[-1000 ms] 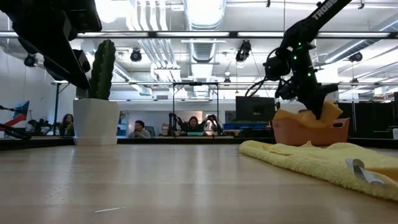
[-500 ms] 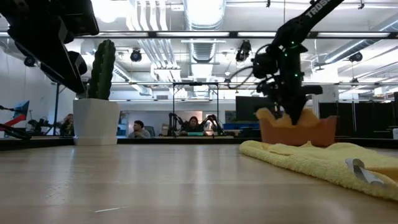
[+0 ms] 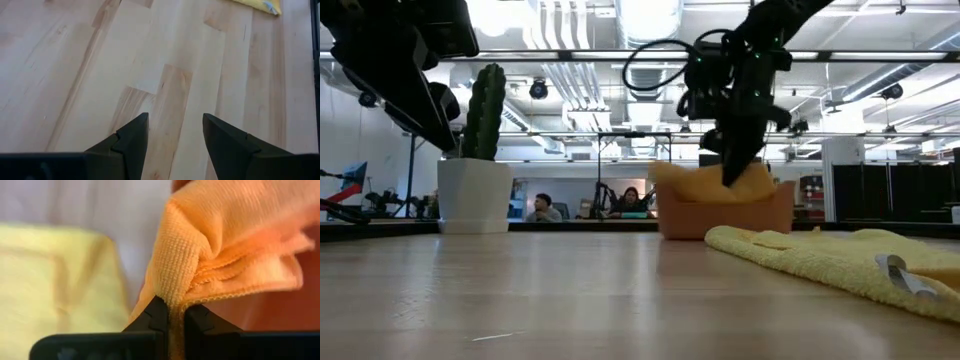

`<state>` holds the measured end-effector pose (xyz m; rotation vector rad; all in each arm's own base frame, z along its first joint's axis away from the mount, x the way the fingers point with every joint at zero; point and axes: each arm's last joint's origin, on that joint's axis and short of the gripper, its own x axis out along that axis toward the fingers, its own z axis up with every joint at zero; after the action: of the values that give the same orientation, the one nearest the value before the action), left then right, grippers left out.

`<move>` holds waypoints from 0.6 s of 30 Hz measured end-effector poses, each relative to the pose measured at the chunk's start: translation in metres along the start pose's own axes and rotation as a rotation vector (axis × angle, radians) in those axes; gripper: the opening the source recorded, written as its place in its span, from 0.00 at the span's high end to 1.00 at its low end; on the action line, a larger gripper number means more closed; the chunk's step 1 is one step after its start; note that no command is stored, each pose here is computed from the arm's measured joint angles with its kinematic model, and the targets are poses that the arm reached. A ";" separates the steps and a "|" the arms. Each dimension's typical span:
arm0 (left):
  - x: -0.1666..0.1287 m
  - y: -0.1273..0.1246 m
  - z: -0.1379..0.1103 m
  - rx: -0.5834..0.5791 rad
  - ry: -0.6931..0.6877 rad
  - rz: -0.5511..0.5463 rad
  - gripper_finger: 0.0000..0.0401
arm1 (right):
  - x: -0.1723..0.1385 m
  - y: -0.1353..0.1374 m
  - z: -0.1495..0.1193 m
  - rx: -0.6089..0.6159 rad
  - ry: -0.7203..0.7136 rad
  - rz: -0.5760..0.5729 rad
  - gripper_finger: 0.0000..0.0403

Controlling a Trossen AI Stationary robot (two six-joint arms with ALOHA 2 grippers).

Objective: Roll microfiber towels into tight, uniform cylinder then place into a basket
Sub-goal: Put the orange towel into the orange bin

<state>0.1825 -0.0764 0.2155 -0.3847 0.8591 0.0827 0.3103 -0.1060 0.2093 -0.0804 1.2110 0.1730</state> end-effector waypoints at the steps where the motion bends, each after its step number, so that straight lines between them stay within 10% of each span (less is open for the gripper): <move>1: 0.000 0.000 0.000 0.001 0.000 0.000 0.57 | -0.001 0.001 0.002 0.030 -0.028 0.046 0.95; 7: 0.000 0.000 0.000 0.003 0.000 0.000 0.57 | -0.006 -0.009 -0.004 0.154 -0.192 0.359 0.95; 18: -0.002 -0.002 0.003 -0.010 -0.015 -0.013 0.57 | -0.009 -0.041 -0.028 -0.010 -0.262 0.320 0.95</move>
<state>0.1842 -0.0772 0.2192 -0.3985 0.8418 0.0773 0.2891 -0.1515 0.2065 0.1262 0.9550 0.4555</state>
